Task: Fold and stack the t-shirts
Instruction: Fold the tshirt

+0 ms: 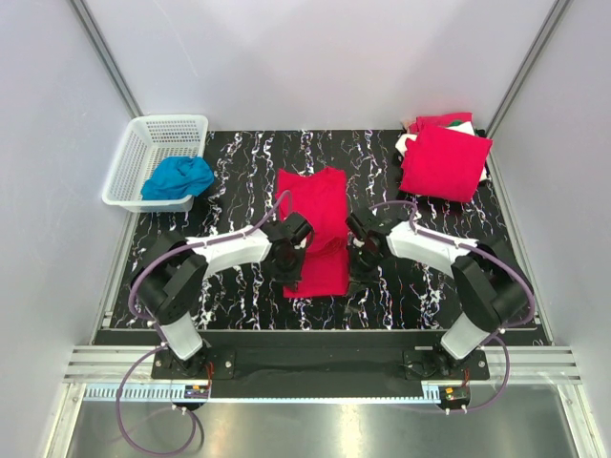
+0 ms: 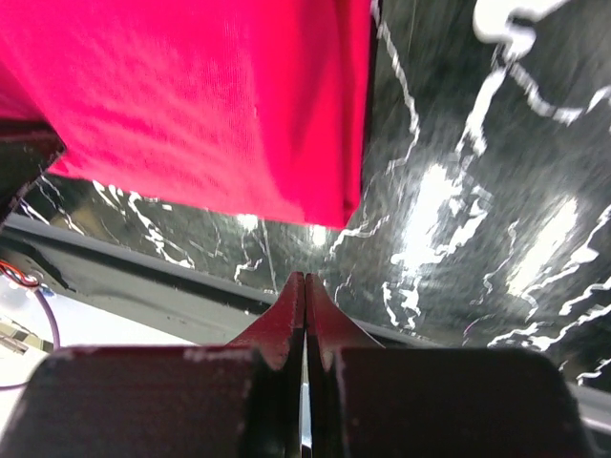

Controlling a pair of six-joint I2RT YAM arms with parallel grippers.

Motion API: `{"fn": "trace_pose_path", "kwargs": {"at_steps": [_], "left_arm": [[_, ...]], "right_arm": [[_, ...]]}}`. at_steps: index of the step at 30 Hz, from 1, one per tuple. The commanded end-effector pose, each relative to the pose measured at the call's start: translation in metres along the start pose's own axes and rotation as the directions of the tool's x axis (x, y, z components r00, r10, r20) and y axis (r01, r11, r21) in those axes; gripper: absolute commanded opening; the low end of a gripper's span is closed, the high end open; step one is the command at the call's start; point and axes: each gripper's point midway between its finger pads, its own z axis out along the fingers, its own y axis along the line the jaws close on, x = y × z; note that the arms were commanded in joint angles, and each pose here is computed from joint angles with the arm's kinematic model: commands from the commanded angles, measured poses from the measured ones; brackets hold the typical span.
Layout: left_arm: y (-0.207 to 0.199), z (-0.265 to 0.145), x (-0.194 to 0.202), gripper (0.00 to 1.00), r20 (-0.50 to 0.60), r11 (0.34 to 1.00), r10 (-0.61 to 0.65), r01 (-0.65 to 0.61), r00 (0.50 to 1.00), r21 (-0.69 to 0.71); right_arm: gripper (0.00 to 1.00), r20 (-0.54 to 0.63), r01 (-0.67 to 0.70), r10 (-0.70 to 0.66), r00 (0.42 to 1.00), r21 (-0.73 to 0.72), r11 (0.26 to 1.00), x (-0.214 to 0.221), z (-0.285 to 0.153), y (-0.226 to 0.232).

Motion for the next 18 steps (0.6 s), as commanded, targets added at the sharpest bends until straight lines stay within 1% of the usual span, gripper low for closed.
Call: {"fn": "trace_pose_path", "kwargs": {"at_steps": [1,5,6,7,9,10,11,12,13,14,15,16,18], "left_arm": [[0.003,-0.010,0.009,0.00,0.014,1.000,0.002,-0.002,1.000,-0.025],[0.003,-0.014,0.014,0.00,0.024,1.000,0.009,-0.008,1.000,-0.020],[0.005,-0.015,0.013,0.07,0.033,1.000,0.009,-0.008,0.999,-0.029],[0.006,-0.018,0.010,0.13,0.049,0.999,0.009,-0.007,0.999,-0.033],[0.001,-0.030,0.000,0.21,0.092,1.000,0.014,-0.011,0.996,-0.026],[0.001,-0.036,-0.007,0.30,0.122,0.999,0.021,-0.017,0.992,-0.036],[-0.007,-0.050,-0.022,0.33,0.169,1.000,0.022,-0.020,0.985,-0.014],[-0.009,-0.057,-0.028,0.36,0.186,1.000,0.023,-0.021,0.982,-0.009],[-0.011,-0.064,-0.036,0.38,0.207,1.000,0.022,-0.022,0.978,-0.002],[-0.013,-0.073,-0.051,0.38,0.242,1.000,0.001,-0.005,0.970,0.015],[-0.016,-0.076,-0.057,0.39,0.248,0.999,-0.010,0.001,0.969,0.035],[-0.016,-0.078,-0.063,0.39,0.249,0.999,-0.013,0.002,0.968,0.045],[-0.014,-0.077,-0.079,0.38,0.252,0.999,-0.025,0.014,0.968,0.046]], "right_arm": [[0.00,0.043,-0.021,0.022,0.999,-0.015,1.000,0.006,-0.014,0.009],[0.00,0.063,-0.013,0.015,0.998,-0.036,0.999,0.005,-0.023,0.015],[0.00,0.082,-0.011,0.014,0.997,-0.036,0.999,0.002,-0.026,0.016],[0.11,0.104,0.000,0.004,0.995,-0.045,0.999,-0.004,-0.033,0.021],[0.17,0.147,0.038,-0.031,0.989,-0.046,0.998,-0.014,-0.044,0.029],[0.18,0.187,0.064,-0.052,0.981,-0.058,0.996,-0.026,-0.061,0.042],[0.19,0.210,0.082,-0.068,0.975,-0.057,0.995,-0.033,-0.069,0.047],[0.25,0.231,0.122,-0.112,0.967,-0.030,0.992,-0.041,-0.073,0.048],[0.29,0.269,0.147,-0.134,0.954,-0.029,0.989,-0.054,-0.089,0.059],[0.31,0.283,0.160,-0.150,0.947,-0.012,0.987,-0.061,-0.093,0.062],[0.31,0.309,0.186,-0.180,0.934,0.010,0.982,-0.078,-0.097,0.066],[0.31,0.303,0.193,-0.191,0.934,0.022,0.981,-0.083,-0.097,0.066],[0.27,0.302,0.202,-0.198,0.933,0.018,0.979,-0.100,-0.094,0.071]]}}
